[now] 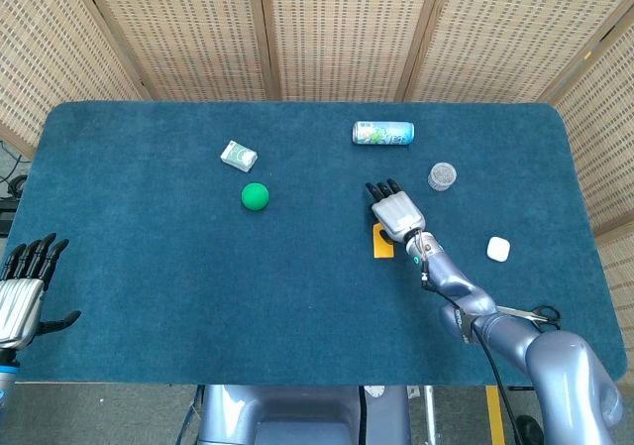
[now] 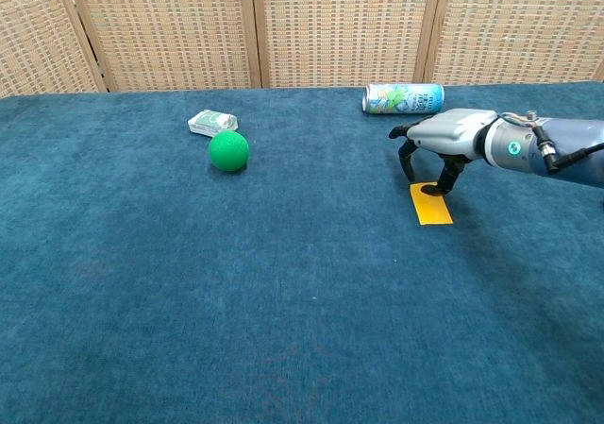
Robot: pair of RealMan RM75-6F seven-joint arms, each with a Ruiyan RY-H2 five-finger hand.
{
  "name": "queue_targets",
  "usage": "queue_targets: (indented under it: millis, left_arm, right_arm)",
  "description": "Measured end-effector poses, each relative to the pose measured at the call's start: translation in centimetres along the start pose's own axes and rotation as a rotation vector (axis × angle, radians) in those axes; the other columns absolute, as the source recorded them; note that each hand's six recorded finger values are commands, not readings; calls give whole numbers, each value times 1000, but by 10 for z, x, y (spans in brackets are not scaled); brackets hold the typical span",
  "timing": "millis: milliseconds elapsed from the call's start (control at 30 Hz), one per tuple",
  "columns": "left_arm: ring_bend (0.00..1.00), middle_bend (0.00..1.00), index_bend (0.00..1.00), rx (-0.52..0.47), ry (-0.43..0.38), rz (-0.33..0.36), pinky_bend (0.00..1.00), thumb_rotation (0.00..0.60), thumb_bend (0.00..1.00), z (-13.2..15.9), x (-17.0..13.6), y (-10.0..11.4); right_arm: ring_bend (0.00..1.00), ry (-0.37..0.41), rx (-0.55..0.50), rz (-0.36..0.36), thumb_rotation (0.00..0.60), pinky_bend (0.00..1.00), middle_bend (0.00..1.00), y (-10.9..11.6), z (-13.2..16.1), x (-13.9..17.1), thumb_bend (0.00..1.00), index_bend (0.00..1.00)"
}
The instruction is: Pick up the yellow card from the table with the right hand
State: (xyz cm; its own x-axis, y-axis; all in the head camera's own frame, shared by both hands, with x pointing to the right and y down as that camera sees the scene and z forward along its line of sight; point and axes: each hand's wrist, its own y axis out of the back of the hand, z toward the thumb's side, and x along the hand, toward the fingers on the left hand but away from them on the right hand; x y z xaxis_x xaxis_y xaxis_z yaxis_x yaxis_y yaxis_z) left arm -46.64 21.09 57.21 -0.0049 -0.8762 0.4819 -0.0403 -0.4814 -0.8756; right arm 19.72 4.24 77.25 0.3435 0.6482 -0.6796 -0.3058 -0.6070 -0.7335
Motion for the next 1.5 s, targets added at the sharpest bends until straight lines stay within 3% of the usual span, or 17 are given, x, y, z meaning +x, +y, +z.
queue_targets:
  millis: [367,667,900,1500]
  left_arm:
    - [0,0,0,-2,0,0,0,600,131,0,0,0]
    - [0,0,0,-3,0,-1,0,600,130,0,0,0]
    - [0,0,0,-4,0,-1,0,600,130,0,0,0]
    - [0,0,0,-4,1,-2,0,600,130,0,0,0]
  right_arm:
    - [0,1,13,27,600,0,0,-5,1,-3,440,405]
    - [0,3,8,30,600,0,0,-7,2,-3,440,524]
    - [0,3,10,24,600,0,0,-8,3,-3,441,540]
    - [0,-6,31,6,600,0,0,-9,1,-3,569,607]
